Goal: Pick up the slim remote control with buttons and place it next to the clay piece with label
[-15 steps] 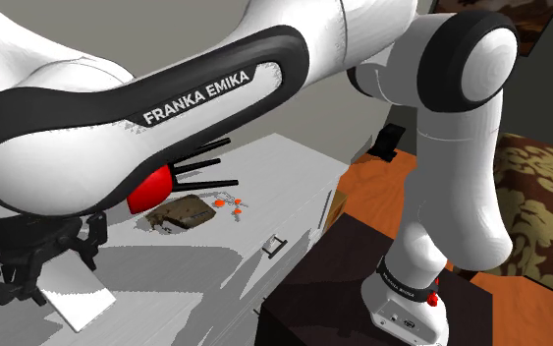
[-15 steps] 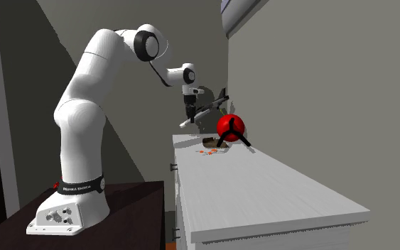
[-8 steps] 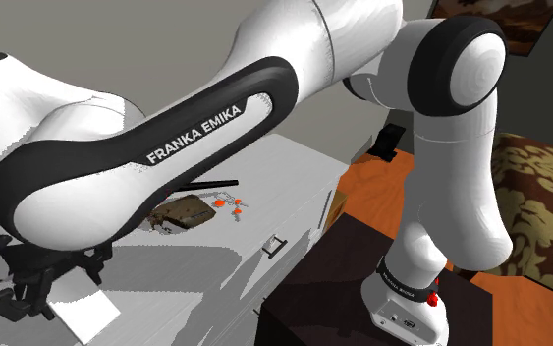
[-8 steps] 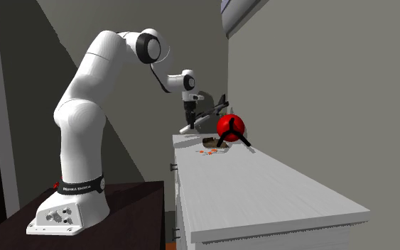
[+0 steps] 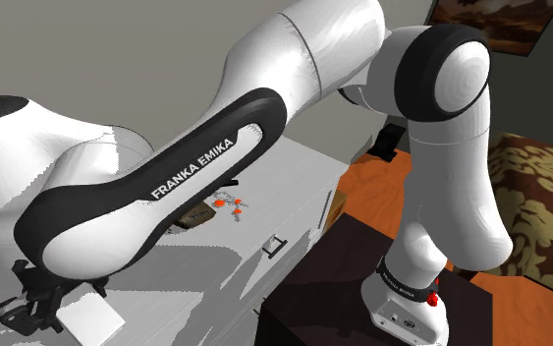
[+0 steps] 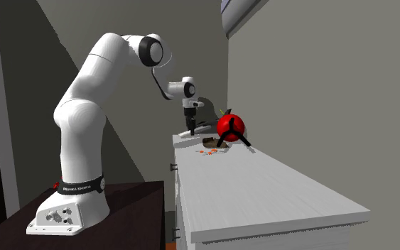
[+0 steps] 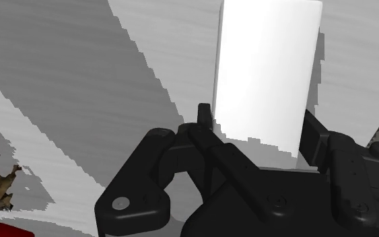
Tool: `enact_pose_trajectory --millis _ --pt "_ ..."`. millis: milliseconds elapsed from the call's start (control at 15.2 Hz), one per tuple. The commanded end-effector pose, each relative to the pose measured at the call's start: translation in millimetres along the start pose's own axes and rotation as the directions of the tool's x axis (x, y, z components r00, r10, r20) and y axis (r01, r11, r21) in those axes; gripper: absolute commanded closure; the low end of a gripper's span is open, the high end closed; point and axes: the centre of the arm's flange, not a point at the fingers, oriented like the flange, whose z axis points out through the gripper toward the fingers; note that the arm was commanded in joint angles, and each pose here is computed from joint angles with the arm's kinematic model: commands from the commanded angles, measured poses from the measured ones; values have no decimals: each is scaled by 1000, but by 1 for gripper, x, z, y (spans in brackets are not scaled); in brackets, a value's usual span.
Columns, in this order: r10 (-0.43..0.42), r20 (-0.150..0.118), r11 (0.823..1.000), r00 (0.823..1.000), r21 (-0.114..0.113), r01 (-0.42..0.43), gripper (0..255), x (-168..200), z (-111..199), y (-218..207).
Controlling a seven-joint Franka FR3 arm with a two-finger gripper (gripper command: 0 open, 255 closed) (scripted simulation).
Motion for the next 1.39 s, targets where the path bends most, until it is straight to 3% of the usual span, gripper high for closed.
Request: enact_pose_trajectory --millis 0,396,462,792,1056,1320 --pt "-2 5 1000 1000 -2 2 255 -1 5 0" --pt "-2 5 1000 1000 -2 2 255 -1 5 0" --pt "-2 5 1000 1000 -2 2 0 -1 5 0" --pt "-2 5 1000 1000 -2 2 0 -1 5 0" --pt "-2 5 1000 1000 -2 2 0 -1 -45 0" --pt "-2 5 1000 1000 -2 2 0 -1 -45 0"
